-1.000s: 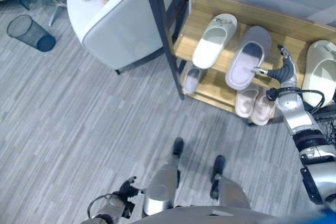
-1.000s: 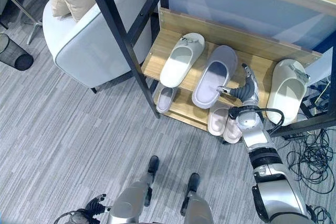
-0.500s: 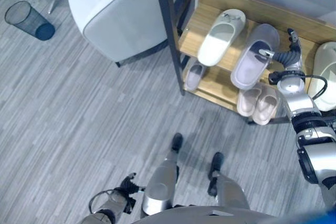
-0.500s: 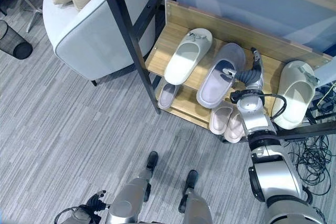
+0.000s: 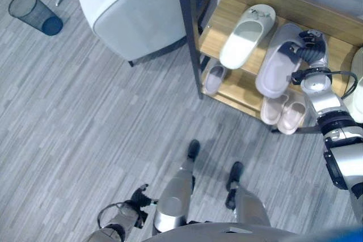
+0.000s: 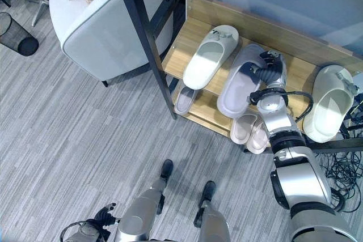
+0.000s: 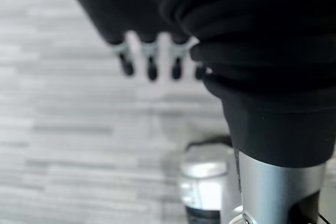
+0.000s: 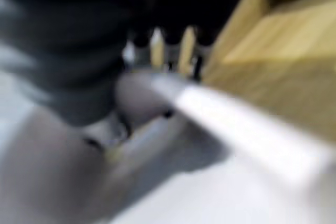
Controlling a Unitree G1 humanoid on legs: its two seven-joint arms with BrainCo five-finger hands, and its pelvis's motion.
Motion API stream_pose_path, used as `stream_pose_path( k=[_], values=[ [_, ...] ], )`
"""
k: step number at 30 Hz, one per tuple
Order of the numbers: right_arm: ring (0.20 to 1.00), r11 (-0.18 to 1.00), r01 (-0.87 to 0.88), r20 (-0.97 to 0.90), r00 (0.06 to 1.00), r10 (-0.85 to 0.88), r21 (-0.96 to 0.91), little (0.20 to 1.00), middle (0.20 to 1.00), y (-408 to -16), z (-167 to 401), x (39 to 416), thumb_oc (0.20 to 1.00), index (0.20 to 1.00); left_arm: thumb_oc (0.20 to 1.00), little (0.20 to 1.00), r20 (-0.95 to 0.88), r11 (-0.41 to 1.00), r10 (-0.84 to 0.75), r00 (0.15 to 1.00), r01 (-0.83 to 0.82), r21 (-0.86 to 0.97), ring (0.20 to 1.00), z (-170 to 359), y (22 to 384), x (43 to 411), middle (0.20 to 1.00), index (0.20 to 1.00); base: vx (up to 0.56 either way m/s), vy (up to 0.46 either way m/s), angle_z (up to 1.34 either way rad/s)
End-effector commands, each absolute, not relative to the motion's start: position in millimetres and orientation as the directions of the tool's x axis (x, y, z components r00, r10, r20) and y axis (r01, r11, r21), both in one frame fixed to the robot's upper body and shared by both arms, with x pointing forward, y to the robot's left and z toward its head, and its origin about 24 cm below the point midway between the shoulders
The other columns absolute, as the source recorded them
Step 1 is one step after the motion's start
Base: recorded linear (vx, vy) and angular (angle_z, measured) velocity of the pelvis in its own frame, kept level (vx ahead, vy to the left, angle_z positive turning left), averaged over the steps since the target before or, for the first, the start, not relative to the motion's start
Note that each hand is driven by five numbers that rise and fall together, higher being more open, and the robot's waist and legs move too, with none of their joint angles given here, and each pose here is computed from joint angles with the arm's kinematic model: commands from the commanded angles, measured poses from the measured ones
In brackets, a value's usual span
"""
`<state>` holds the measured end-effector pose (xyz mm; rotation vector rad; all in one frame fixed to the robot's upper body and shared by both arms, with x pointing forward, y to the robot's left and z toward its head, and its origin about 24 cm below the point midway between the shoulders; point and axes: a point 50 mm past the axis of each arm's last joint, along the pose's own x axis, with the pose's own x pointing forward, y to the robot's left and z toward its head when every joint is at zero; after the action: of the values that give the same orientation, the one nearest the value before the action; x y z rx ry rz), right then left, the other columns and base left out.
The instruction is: Arrange the slippers neatly on the shoe rack.
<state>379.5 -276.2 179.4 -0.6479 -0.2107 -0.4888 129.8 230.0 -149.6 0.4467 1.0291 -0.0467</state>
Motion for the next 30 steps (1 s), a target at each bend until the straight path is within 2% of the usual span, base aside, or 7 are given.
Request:
stream_pose_path(
  k=[1, 9, 12, 13, 17, 23, 30],
  values=[
    [0.200, 0.647, 0.526, 0.415, 0.846, -0.334, -0.552, 0.200, 0.200, -276, 203, 380, 0.200, 0.200, 1.000, 1.000, -0.801, 0.930, 0.149, 0.580, 0.193, 0.313, 1.000, -144, 210, 158, 1.000, 1.000, -0.01, -0.001, 0.04],
    [0.200, 0.648, 0.567, 0.492, 0.809, -0.321, -0.509, 0.200, 0.200, -274, 204, 368, 0.200, 0.200, 1.000, 1.000, -0.795, 0.937, 0.147, 0.589, 0.175, 0.303, 1.000, -144, 207, 160, 1.000, 1.000, 0.00, 0.000, 0.00],
    [0.200, 0.577, 0.597, 0.578, 0.778, -0.246, -0.558, 0.200, 0.200, -274, 210, 351, 0.200, 0.200, 1.000, 1.000, -0.788, 0.953, 0.133, 0.602, 0.139, 0.267, 1.000, -143, 204, 161, 1.000, 1.000, 0.00, -0.011, 0.00],
    [0.200, 0.517, 0.664, 0.660, 0.715, -0.229, -0.540, 0.200, 0.200, -283, 221, 335, 0.200, 0.200, 1.000, 1.000, -0.772, 0.970, 0.128, 0.622, 0.084, 0.228, 1.000, -140, 205, 164, 1.000, 1.000, 0.00, 0.000, 0.00],
    [0.200, 0.591, 0.665, 0.750, 0.645, -0.145, -0.458, 0.200, 0.200, -269, 224, 300, 0.200, 0.200, 1.000, 1.000, -0.715, 0.979, 0.203, 0.669, -0.120, 0.166, 1.000, -129, 223, 177, 1.000, 1.000, -0.04, -0.032, 0.01],
    [0.200, 0.711, 0.471, 0.561, 0.818, -0.129, -0.523, 0.200, 0.200, -265, 146, 251, 0.200, 0.200, 1.000, 1.000, -0.416, 0.916, 0.361, 0.834, -0.401, -0.009, 1.000, -68, 273, 220, 1.000, 1.000, -0.13, -0.042, -0.01],
    [0.200, 0.882, 0.367, 0.491, 0.851, -0.189, -0.297, 0.200, 0.200, -247, 121, 254, 0.200, 0.200, 1.000, 1.000, -0.360, 0.819, 0.461, 0.811, -0.545, -0.180, 1.000, -55, 283, 234, 1.000, 1.000, -0.13, 0.058, -0.03]
  ],
)
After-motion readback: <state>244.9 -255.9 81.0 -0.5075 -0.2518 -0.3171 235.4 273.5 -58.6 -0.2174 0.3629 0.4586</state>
